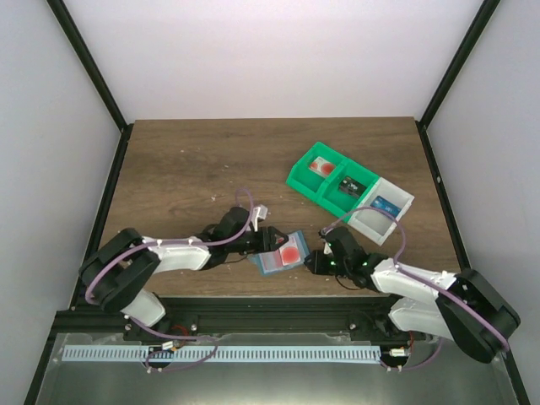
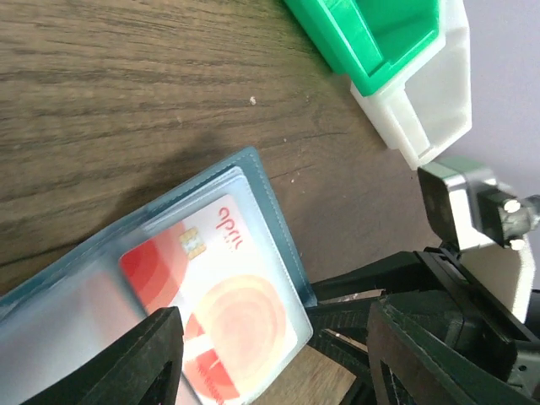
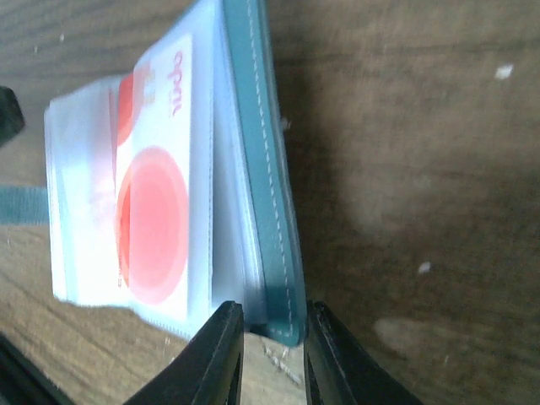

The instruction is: Take the credit cards out of the card holder

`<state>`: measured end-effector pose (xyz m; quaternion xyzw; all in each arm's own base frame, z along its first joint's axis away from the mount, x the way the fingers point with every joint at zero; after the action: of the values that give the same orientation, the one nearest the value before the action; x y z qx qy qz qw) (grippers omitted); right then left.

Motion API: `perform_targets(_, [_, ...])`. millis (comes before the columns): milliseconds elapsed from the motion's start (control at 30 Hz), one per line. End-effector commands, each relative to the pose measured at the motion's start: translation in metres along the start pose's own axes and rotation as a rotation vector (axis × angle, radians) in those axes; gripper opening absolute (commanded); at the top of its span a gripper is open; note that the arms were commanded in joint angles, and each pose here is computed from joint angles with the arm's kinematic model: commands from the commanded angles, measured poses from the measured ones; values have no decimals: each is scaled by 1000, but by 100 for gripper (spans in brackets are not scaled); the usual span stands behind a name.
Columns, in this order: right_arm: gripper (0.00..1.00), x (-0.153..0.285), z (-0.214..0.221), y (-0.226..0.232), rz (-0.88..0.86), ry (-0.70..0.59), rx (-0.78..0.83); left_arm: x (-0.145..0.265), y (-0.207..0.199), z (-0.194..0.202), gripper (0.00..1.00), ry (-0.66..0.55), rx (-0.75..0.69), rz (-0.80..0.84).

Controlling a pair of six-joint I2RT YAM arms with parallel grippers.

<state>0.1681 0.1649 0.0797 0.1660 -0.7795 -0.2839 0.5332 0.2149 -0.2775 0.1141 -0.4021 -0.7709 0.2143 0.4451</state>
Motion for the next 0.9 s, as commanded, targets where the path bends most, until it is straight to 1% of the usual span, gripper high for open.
perform_targets(0, [22, 6, 14, 2, -33, 52, -16, 17, 2, 10, 63, -9, -27, -29])
perform_targets(167, [22, 23, 7, 7, 20, 9, -16, 23, 3, 18, 62, 5, -13, -14])
perform_targets(267, [22, 38, -5, 26, -22, -40, -4, 23, -1, 18, 61, 1, -1, 26])
perform_targets(367, [22, 43, -13, 44, -81, -42, 20, 19, -1, 20, 62, 3, 18, 60])
perform_targets(467, [24, 35, -20, 54, -61, -30, 46, 13, 2, 21, 60, 15, 31, 62])
perform_targets(533, [27, 29, -28, 53, -4, -57, 67, 10, 4, 23, 59, 19, 40, 63])
perform_targets(633, [28, 19, -38, 54, 52, -92, 102, 7, 7, 25, 57, 27, 53, 60])
perform_targets(733, [27, 5, -39, 55, 47, -62, 125, 7, 9, 26, 56, 30, 56, 47])
perform_targets(867, [25, -16, -31, 43, 82, -2, 103, 9, 13, 26, 55, 37, 52, -11])
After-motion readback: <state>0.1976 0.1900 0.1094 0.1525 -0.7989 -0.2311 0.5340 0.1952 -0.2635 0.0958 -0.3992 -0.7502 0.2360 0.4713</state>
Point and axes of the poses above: each gripper's point midway between its finger pads, its own x axis back along the fingers, its own y axis along the line the jaws close on, z = x × y, the point moved 7 cm from there along x, back along the fingers, and after that the axes turned 13 degrees about -x, right-handed, at the moved point
